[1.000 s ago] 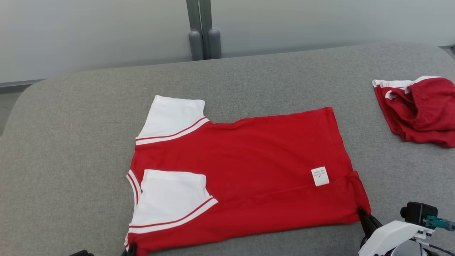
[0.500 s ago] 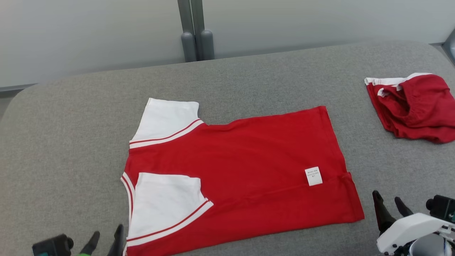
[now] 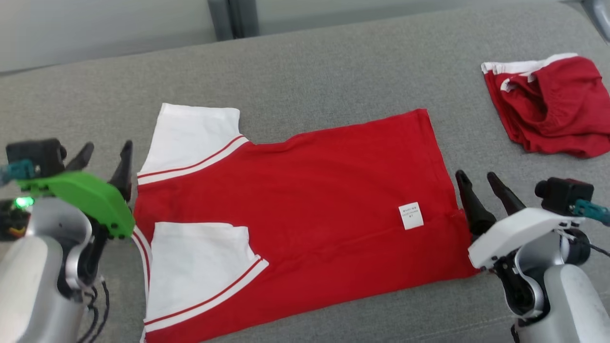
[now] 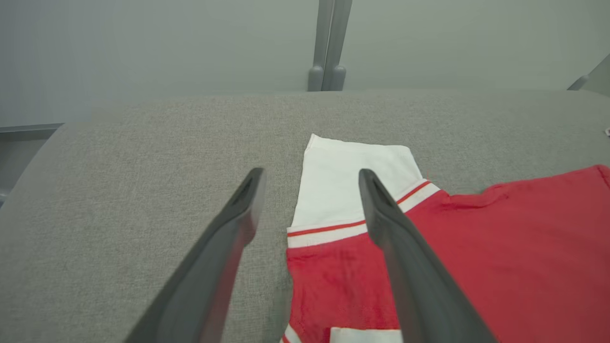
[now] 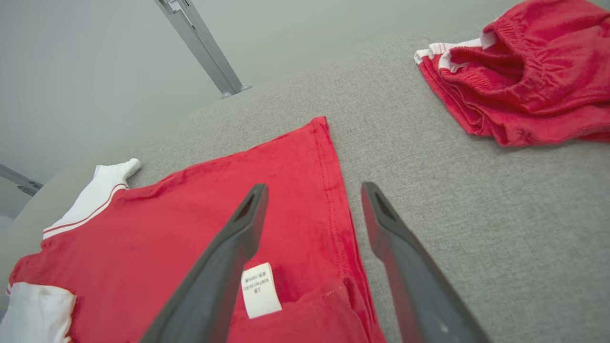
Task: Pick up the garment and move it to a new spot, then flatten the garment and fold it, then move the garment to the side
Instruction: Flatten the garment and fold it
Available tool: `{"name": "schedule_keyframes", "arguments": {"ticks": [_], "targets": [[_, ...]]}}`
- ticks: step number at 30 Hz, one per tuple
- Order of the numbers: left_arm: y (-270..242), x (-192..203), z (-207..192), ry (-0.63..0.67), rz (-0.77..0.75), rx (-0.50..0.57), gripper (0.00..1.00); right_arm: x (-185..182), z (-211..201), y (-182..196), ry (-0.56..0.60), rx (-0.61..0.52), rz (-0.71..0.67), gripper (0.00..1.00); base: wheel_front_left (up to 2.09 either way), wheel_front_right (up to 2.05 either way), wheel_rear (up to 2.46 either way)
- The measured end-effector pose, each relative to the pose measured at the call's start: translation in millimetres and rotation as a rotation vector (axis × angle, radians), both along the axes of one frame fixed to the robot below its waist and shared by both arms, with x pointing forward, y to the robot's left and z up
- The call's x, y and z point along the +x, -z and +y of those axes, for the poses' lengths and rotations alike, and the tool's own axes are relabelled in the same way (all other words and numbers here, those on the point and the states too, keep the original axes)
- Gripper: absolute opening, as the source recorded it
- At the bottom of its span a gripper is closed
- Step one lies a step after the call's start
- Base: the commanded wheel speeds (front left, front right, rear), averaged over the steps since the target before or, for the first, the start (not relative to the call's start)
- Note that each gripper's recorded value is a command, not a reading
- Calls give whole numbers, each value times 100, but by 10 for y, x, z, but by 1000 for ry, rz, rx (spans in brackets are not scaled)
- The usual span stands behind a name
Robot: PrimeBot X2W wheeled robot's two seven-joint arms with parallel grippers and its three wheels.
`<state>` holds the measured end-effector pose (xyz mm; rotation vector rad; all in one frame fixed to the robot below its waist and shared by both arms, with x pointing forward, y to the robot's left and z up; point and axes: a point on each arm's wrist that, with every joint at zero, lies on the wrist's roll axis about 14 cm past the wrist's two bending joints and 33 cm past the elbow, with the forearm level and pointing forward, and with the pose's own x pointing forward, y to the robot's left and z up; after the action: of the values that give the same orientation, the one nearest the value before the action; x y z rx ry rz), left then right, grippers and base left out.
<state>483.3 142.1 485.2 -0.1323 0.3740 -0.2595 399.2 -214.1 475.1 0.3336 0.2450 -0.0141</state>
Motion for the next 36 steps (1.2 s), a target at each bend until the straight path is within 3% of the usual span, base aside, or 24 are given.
{"name": "schedule_keyframes", "arguments": {"ticks": [10, 18, 25, 26, 27, 29, 30, 36], "targets": [[551, 877, -224, 37, 191, 86, 100, 419, 73, 226, -49, -32, 28, 100, 0, 0, 0], [1203, 1057, -364, 70, 338, 138, 100, 466, -57, 518, -28, -55, 88, 100, 0, 0, 0], [1314, 1158, -408, 78, 342, 148, 100, 465, -95, 563, -23, -67, 95, 100, 0, 0, 0], [1315, 1160, -405, 79, 343, 150, 91, 472, -83, 555, -26, -66, 93, 100, 0, 0, 0], [1314, 1163, -401, 81, 343, 155, 49, 482, -71, 547, -29, -64, 89, 100, 0, 0, 0], [1307, 1165, -412, 95, 338, 166, 11, 497, -58, 533, -34, -63, 84, 100, 0, 0, 0], [1291, 1168, -427, 104, 330, 165, 0, 506, -56, 522, -35, -64, 81, 100, 0, 0, 0], [1160, 1153, -496, 130, 271, 155, 0, 549, -107, 445, -43, -91, 65, 100, 0, 0, 0]]}}
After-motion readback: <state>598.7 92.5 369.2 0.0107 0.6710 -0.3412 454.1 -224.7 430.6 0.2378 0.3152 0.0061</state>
